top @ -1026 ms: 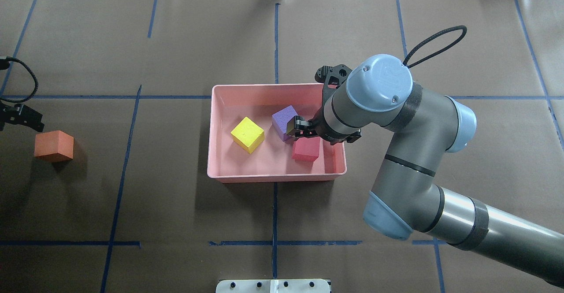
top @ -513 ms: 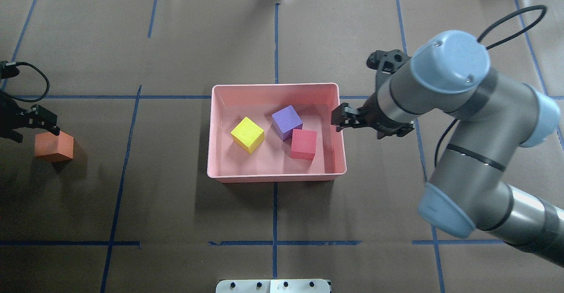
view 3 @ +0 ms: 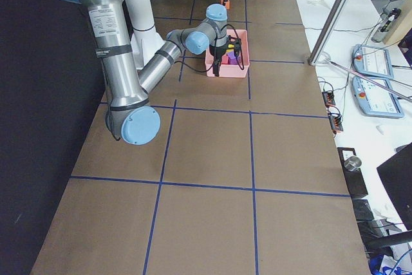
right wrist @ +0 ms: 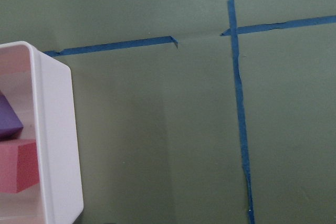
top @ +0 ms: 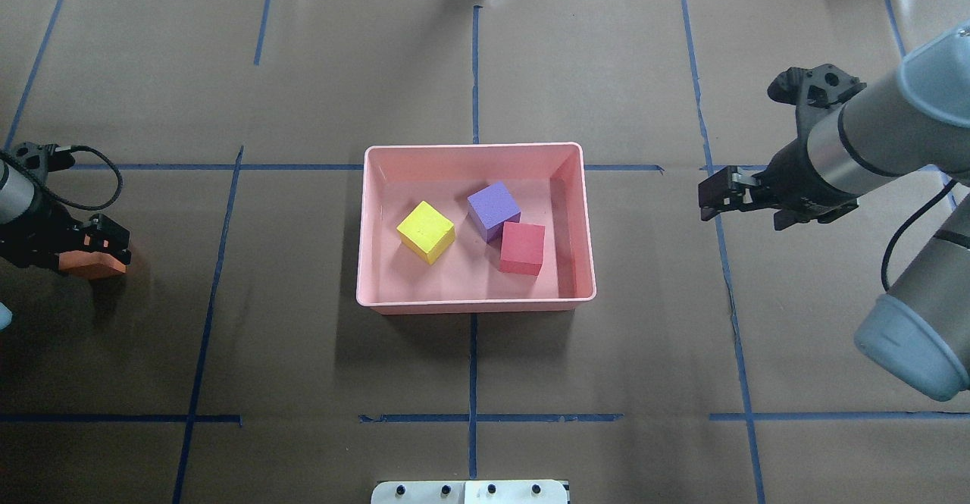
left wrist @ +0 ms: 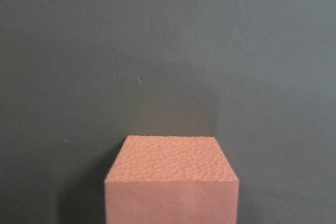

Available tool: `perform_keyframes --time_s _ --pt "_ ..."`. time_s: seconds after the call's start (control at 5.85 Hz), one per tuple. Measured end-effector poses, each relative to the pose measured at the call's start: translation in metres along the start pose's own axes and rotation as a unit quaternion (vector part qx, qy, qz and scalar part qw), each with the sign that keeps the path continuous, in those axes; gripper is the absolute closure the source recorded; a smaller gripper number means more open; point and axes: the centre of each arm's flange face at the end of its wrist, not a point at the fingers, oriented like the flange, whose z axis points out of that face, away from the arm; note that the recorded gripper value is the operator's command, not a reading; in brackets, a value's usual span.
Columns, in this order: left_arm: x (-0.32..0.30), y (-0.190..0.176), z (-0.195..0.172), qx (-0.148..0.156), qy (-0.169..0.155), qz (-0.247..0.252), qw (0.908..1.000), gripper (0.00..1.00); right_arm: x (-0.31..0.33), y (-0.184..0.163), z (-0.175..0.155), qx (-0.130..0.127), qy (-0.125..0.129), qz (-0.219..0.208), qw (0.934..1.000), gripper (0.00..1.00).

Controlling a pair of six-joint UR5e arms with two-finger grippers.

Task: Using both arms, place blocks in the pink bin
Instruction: 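Withdraw the right gripper while the left gripper grasps and lifts the orange cube, then lower the orange cube into the bin with the left gripper and release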

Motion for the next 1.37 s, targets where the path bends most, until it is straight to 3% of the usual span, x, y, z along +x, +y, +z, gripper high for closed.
perform_keyframes --time_s 0.17,0.34,0.51,0.85,1.03,1.2,1.37 --pt "0.01 -0.002 0.0 0.002 0.004 0.009 0.9999 0.92 0.017 -0.004 -0.006 0.003 0.004 -0.002 1.0 0.0" --pt "0.02 -0.006 -0.009 0.011 0.012 0.015 0.9997 0.96 0.035 -0.006 -0.011 0.006 0.01 -0.01 0.9999 0.0" --pt "0.034 -0.011 -0.03 0.027 0.027 0.023 0.999 0.96 0.053 -0.008 -0.017 0.009 0.015 -0.018 0.9997 0.0" --pt "0.128 -0.003 -0.105 0.064 0.088 0.075 0.9913 0.96 0.115 -0.021 -0.04 0.009 0.02 -0.038 0.999 0.0" --pt "0.196 0.013 -0.145 0.059 0.12 0.086 0.9872 0.96 0.166 -0.026 -0.054 0.007 0.024 -0.056 0.9981 0.0" --pt "0.277 0.042 -0.164 0.033 0.15 0.081 0.9848 0.95 0.212 -0.029 -0.063 0.007 0.031 -0.067 0.9973 0.0" --pt "0.354 0.073 -0.158 0.014 0.164 0.08 0.9832 0.91 0.241 -0.029 -0.065 0.005 0.038 -0.068 0.997 0.0"
